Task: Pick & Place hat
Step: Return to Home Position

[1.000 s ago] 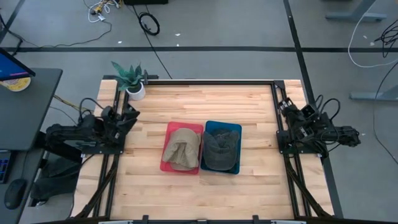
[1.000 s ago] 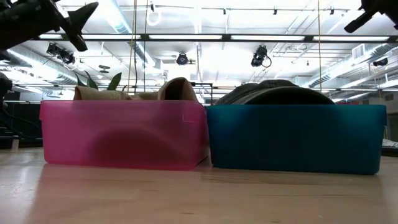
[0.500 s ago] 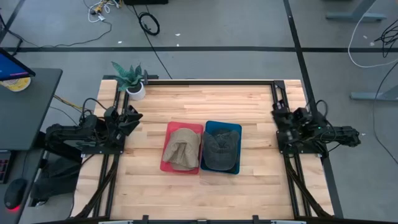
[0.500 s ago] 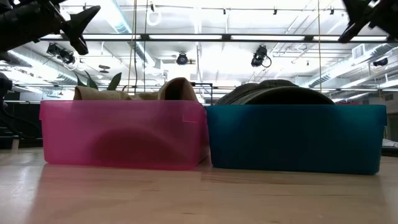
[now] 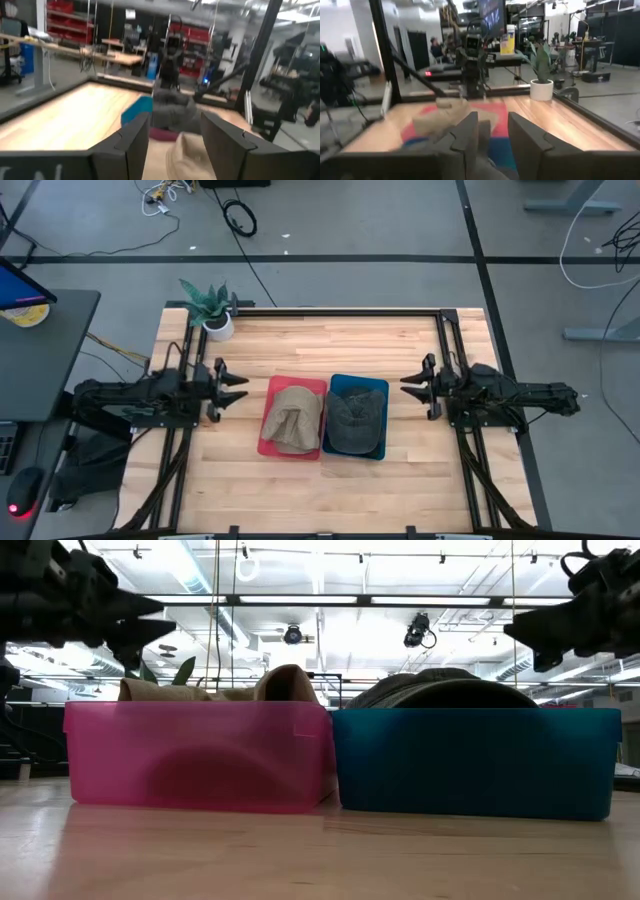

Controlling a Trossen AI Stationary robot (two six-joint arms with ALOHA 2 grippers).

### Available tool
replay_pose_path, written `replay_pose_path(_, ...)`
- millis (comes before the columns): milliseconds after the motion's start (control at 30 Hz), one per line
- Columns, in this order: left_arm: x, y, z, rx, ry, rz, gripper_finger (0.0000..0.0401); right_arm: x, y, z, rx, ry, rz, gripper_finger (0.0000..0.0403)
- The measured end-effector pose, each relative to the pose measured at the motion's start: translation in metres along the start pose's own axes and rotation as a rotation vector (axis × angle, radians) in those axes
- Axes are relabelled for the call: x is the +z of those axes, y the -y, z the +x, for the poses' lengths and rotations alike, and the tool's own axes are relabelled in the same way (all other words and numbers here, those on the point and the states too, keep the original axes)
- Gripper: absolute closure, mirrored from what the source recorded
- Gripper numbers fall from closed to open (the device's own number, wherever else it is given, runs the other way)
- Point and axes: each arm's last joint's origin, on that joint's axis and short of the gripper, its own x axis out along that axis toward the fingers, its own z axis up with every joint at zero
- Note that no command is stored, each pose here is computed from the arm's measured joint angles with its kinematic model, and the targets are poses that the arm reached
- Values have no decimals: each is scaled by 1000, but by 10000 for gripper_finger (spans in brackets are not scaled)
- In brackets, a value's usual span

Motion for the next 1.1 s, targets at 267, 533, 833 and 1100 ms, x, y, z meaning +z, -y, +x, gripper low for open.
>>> replay_pose_path(267,-5,-1,0,1,-48,120,218,-5,0,0,-1,-50,-74,292)
replay_pose_path(533,-7,0,0,-33,-81,181,218,-6,0,1,1,-62,-132,292)
replay_pose_path(833,-6,0,0,-31,-61,130,218,-6,0,1,1,-62,-132,292)
replay_pose_path(1100,-5,0,0,-32,-57,133,218,-6,0,1,1,-61,-132,292)
